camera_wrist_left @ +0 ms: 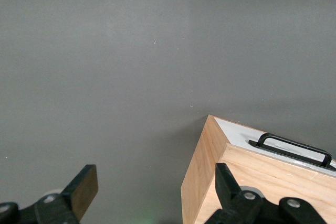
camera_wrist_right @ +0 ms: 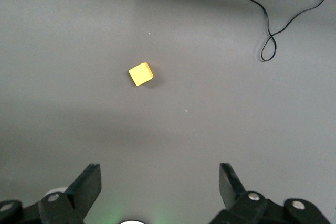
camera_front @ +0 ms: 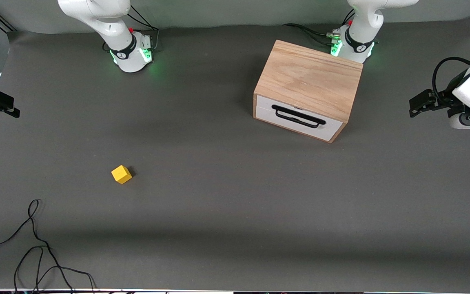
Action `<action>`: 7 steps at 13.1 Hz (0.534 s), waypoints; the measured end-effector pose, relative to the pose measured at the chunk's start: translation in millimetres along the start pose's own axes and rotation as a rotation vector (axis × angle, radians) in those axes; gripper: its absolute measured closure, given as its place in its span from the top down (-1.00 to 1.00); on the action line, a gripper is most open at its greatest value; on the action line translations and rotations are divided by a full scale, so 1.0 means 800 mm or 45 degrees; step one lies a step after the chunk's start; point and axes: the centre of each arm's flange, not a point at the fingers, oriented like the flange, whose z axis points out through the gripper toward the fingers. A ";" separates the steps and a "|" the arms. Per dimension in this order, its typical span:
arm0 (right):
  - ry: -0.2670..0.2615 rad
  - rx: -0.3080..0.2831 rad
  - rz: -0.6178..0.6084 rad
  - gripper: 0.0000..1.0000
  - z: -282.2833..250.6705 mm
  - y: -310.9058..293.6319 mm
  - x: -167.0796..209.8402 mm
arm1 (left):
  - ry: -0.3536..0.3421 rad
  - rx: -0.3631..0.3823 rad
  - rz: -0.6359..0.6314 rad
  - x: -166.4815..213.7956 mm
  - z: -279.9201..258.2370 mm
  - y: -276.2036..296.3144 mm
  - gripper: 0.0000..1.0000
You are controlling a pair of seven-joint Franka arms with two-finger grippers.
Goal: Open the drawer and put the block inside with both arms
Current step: 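Move the left gripper over the drawer's black handle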
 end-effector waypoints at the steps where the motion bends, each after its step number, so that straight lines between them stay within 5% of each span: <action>1: -0.001 0.000 0.000 1.00 0.000 0.000 0.000 | 0.000 0.000 0.000 0.000 0.000 0.000 1.00; 7: -0.005 0.002 0.000 1.00 0.002 0.000 0.000 | -0.005 0.000 0.002 0.000 0.000 0.000 1.00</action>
